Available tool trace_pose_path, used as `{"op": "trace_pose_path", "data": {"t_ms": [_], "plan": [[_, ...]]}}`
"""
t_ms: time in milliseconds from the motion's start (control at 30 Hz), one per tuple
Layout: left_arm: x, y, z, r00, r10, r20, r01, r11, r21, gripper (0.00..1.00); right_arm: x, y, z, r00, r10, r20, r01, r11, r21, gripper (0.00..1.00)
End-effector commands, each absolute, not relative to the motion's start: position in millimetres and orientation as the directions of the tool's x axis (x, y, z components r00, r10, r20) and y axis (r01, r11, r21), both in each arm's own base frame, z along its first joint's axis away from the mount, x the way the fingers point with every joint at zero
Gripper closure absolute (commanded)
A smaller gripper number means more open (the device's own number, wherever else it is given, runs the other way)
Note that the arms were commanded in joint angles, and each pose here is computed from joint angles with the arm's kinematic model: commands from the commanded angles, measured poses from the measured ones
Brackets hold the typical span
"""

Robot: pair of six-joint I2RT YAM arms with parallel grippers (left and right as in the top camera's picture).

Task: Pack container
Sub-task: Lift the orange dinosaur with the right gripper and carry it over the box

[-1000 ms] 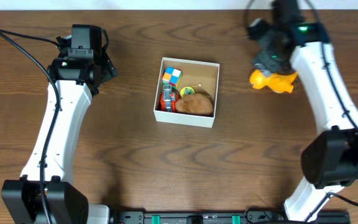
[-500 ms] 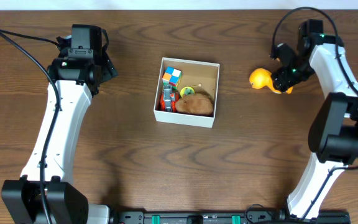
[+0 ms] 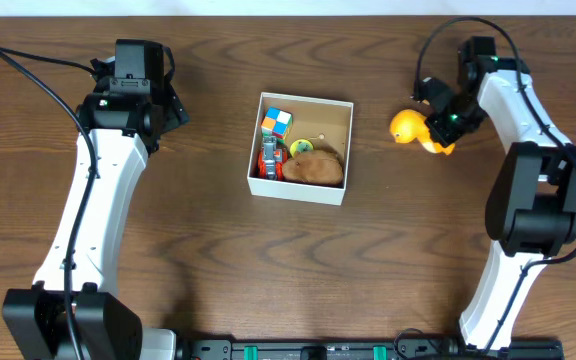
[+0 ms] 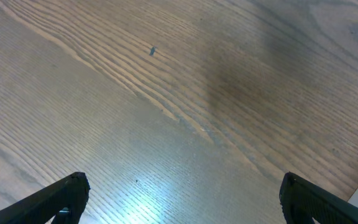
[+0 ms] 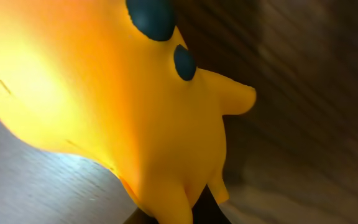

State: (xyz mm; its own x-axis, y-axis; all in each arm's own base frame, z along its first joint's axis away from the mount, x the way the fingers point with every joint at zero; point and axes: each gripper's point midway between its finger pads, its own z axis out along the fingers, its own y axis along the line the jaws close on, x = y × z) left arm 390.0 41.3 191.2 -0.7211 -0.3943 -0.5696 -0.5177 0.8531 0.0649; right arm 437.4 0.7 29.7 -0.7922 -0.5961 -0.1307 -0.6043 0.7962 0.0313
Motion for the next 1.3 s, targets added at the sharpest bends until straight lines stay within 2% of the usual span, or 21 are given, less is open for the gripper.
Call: {"op": "trace_pose_path", "data": {"t_ms": [0, 300, 467, 767, 933, 1267], "plan": [[390.9, 42.8, 203.3, -0.704, -0.390, -0.593, -0.520, 0.852, 0.057, 0.02, 449.9, 31.5, 79.8, -0.729, -0.635, -0.255, -0.655, 0.756, -0.008, 0.99], [390.9, 42.8, 203.2, -0.704, -0.390, -0.593, -0.520, 0.852, 0.057, 0.02, 445.0, 92.5, 213.5, -0.508, -0.708, -0.491, -0.710, 0.667, -0.227, 0.99], [390.9, 42.8, 203.2, -0.704, -0.390, -0.593, -0.520, 0.852, 0.057, 0.02, 428.8, 133.1, 239.6, -0.407, -0.745, -0.529, -0.755, 0.600, -0.265, 0.99], [390.9, 42.8, 203.2, -0.704, -0.390, -0.593, -0.520, 0.852, 0.057, 0.02, 429.2, 202.9, 204.7, -0.308, -0.802, -0.511, -0.838, 0.483, -0.253, 0.99], [390.9, 42.8, 203.2, -0.704, -0.390, -0.593, -0.520, 0.852, 0.057, 0.01, 447.7, 213.8, 182.4, -0.363, -0.773, -0.520, -0.809, 0.538, -0.237, 0.99], [390.9, 42.8, 203.2, -0.704, -0.390, -0.593, -0.520, 0.852, 0.057, 0.02, 455.5, 208.4, 138.0, -0.457, -0.768, -0.449, -0.788, 0.583, -0.196, 0.98]]}}
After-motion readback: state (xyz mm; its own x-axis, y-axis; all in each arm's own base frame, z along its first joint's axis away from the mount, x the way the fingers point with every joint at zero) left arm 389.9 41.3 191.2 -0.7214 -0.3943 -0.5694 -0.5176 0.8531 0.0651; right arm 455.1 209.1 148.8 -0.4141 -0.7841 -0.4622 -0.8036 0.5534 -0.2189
